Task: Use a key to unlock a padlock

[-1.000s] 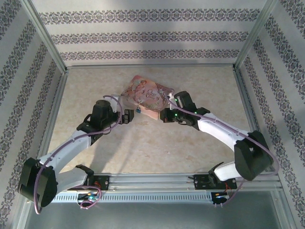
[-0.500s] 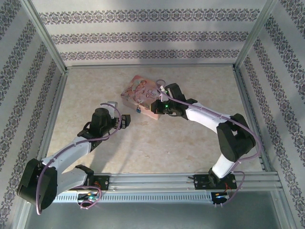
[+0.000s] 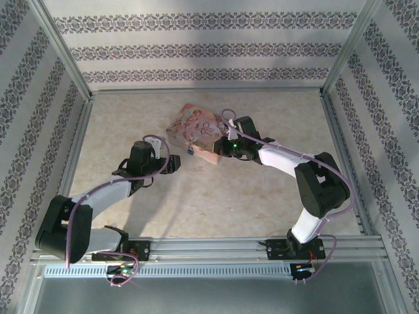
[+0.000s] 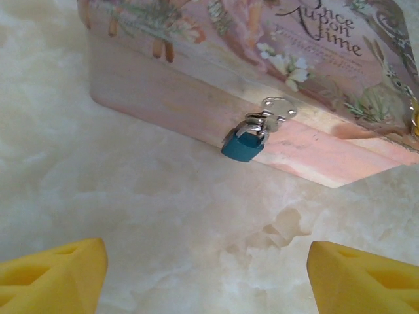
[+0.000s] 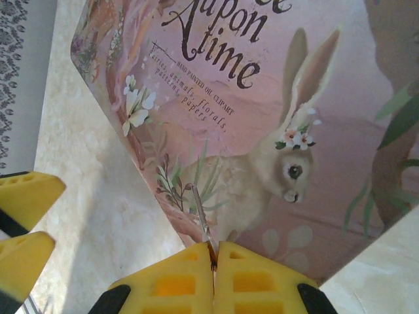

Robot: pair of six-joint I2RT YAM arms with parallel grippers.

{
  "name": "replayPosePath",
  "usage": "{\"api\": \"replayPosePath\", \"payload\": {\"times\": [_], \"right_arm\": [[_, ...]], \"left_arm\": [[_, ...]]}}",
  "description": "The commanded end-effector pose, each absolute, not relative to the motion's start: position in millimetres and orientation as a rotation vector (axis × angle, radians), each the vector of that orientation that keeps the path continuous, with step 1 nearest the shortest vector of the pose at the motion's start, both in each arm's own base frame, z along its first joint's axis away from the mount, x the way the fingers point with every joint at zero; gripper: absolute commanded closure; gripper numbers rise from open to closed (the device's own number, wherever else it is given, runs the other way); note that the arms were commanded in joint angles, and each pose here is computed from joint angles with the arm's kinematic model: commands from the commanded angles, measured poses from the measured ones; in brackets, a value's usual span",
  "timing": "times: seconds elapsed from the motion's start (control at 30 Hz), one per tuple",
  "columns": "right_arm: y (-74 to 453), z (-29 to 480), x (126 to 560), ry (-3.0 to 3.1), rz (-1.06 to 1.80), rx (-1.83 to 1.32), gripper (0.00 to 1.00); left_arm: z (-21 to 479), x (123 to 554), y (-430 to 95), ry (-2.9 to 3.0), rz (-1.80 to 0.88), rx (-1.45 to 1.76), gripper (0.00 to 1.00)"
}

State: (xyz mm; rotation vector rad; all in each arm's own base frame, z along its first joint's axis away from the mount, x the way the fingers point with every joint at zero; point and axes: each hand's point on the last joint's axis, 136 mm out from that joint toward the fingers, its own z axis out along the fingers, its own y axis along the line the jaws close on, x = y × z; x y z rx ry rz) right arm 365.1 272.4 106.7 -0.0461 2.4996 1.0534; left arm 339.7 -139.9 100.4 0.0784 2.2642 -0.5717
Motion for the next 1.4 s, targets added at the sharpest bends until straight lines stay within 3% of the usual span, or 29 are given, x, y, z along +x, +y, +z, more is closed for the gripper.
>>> {"api": "replayPosePath", "payload": {"times": [0.0,0.27,0.67,1.13,1.37], "right_arm": [[266.1,92.0,361.5,2.537,1.057,-0.014,1.00],[243.3,70.7,354.2,2.591,0.992,0.072,1.00],[231.7,63.8,337.4,2.616,0.976,0.091,1.00],[267.5,133.8,354.9,2.439,1.096,-0.067,1.00],[291.2,136.4,371.9,2.412,1.118,-0.113,1.00]], "left_arm": [[117.5,352.4,-157.0,2.211,-0.746,0.088,0.22],[110.2,363.1,-169.6,2.220,-0.820,0.126,0.23],[91.7,364.6,-196.3,2.228,-1.002,0.224,0.34],[83.6,381.4,-202.8,2.167,-1.024,0.240,0.34],[78.3,386.9,-208.8,2.162,-1.063,0.244,0.34]]}}
